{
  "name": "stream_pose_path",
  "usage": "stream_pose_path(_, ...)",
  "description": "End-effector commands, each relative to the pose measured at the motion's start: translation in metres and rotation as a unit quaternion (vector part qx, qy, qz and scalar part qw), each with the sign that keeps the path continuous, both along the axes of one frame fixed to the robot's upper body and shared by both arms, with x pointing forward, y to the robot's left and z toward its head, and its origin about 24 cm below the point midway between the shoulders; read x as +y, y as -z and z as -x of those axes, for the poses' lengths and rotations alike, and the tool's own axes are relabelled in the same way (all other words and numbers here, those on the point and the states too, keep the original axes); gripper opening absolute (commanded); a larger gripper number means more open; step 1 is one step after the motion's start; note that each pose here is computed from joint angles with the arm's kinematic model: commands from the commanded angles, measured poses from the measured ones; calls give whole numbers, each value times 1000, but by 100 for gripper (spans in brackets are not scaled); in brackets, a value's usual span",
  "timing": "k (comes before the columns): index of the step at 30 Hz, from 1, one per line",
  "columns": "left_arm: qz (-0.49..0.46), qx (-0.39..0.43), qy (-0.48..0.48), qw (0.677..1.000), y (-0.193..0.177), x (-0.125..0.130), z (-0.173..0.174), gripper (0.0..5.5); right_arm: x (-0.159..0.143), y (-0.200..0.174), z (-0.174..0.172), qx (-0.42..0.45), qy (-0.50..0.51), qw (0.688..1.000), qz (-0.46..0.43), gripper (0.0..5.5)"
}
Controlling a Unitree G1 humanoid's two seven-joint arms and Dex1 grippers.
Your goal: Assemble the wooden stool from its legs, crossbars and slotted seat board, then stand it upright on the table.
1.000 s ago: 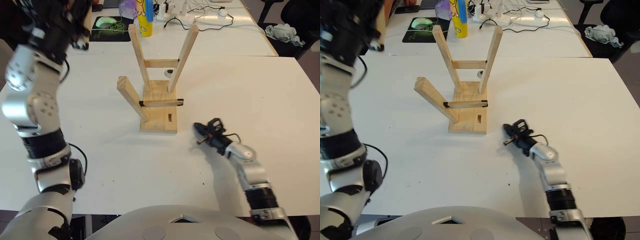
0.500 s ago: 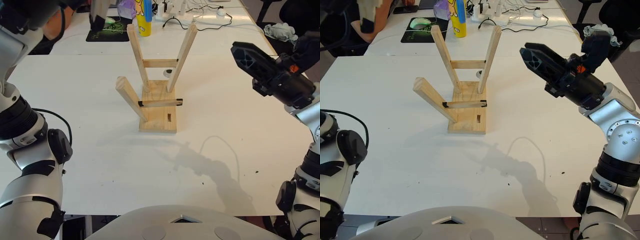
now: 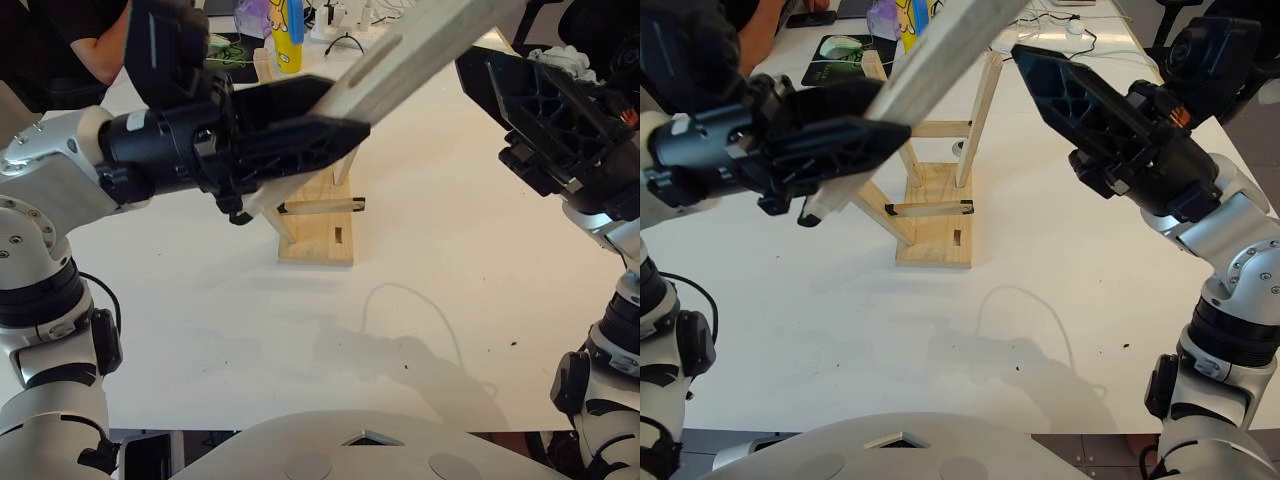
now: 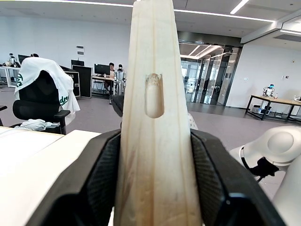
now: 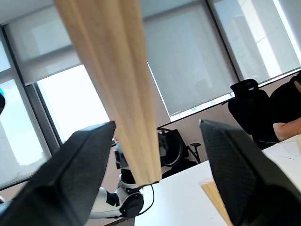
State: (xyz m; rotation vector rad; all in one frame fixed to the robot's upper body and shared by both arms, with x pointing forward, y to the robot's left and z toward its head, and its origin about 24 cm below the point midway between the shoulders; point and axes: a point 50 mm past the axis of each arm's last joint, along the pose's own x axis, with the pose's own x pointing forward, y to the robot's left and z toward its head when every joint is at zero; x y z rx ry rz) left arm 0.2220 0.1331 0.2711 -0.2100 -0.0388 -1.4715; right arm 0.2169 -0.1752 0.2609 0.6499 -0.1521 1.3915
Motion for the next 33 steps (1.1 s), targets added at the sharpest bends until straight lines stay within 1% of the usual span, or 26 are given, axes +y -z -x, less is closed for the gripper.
stream_pose_path(1, -10, 2, 5, 1000, 3, -7, -1, 206, 3, -4, 11, -11, -49, 999, 14, 334)
stream_pose_path(6, -12, 25, 24, 999, 11, -19, 2, 206, 2, -4, 6, -7, -35, 999, 14, 334)
stream_pose_path(9, -15, 40, 30, 999, 18, -25, 5, 206, 1, 4, 1, 3, -15, 999, 37, 334)
stream_pose_path(13, -14, 48, 21, 999, 23, -27, 4, 206, -2, 24, -4, 21, 7, 995, 96, 334)
stream_pose_path(15, -14, 50, 18, 999, 23, -27, 4, 206, -6, 30, -6, 25, 14, 994, 102, 334)
stream_pose_path(20, -36, 75, 24, 996, 37, -25, 6, 206, -13, 28, -3, 15, 4, 996, 92, 334)
stream_pose_path(24, -49, 97, 32, 994, 49, -17, 10, 206, -17, 29, -4, 15, 1, 996, 91, 334)
stream_pose_path(28, -58, 105, 36, 992, 55, -14, 11, 206, -20, 27, -2, 14, -11, 997, 81, 334)
stream_pose_path(33, -63, 106, 41, 991, 57, -11, 11, 206, -19, 32, -1, 19, -20, 995, 92, 334)
